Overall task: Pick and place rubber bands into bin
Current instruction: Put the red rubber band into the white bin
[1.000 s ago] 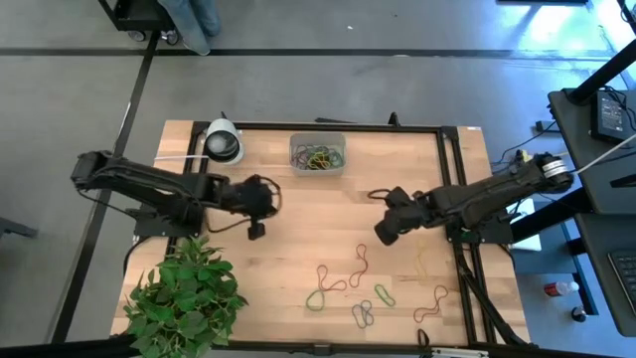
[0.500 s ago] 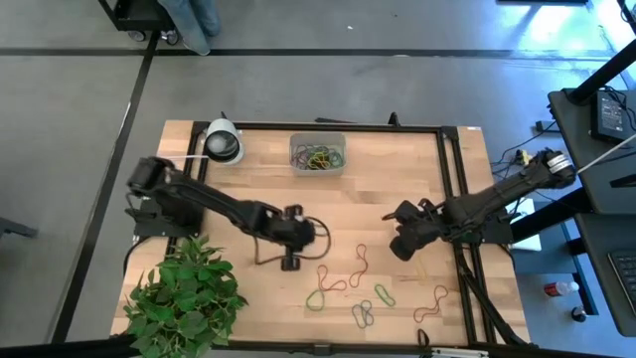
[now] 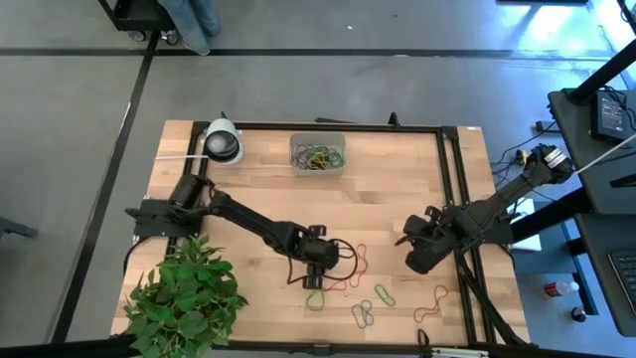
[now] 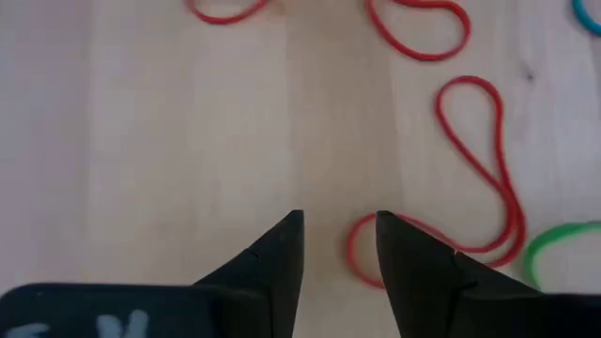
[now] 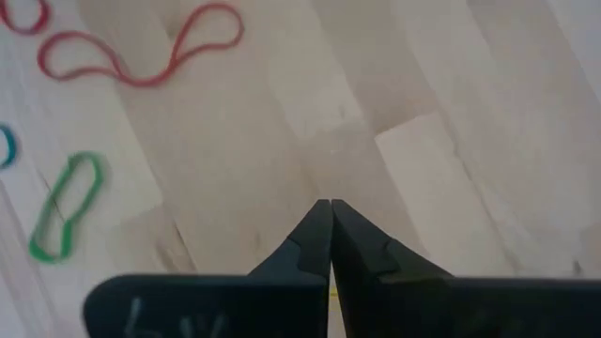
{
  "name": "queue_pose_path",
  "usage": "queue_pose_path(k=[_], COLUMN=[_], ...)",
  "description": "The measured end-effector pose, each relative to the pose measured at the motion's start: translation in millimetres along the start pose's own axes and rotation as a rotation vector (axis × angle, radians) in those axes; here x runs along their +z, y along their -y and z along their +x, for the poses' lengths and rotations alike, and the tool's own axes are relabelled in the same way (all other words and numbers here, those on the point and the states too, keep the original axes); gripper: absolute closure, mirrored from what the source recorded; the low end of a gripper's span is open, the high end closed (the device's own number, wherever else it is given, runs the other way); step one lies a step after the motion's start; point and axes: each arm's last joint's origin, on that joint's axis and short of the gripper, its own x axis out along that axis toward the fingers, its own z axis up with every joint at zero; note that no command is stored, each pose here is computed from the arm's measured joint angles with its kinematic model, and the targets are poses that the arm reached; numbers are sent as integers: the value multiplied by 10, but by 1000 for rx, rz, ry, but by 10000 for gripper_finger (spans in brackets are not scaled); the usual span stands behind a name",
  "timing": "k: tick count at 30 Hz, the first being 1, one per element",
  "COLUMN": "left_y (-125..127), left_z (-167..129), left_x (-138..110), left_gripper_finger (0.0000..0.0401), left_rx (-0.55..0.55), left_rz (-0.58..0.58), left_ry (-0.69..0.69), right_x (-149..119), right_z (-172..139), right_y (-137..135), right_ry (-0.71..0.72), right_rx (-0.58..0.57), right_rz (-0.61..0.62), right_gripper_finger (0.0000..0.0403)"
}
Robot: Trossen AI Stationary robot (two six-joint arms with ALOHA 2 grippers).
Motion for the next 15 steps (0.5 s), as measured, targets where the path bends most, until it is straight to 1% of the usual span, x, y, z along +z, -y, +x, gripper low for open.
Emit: queue_pose_path(k=[5,10,13,15], left_y=[52,68,63,64], left_z=[126,136,130,145], left_x=[-59,-140,-163,-172], left_gripper_finger=[282,300,324,355], left_rx=[-6,15,10,1], left_rz=[-25,-14,12,25], left_ry=[-43,-113,-142,-151], right_x=[-147,-247,-265,-270], right_z=[49,77,85,83], right_y=[-15,-18,-31,-39], right_ry=[-15,-20,10,33], right_rx=[3,12,15,15], right_rz=[-4,9,24,30], right_gripper_finger=[392,391,391,391])
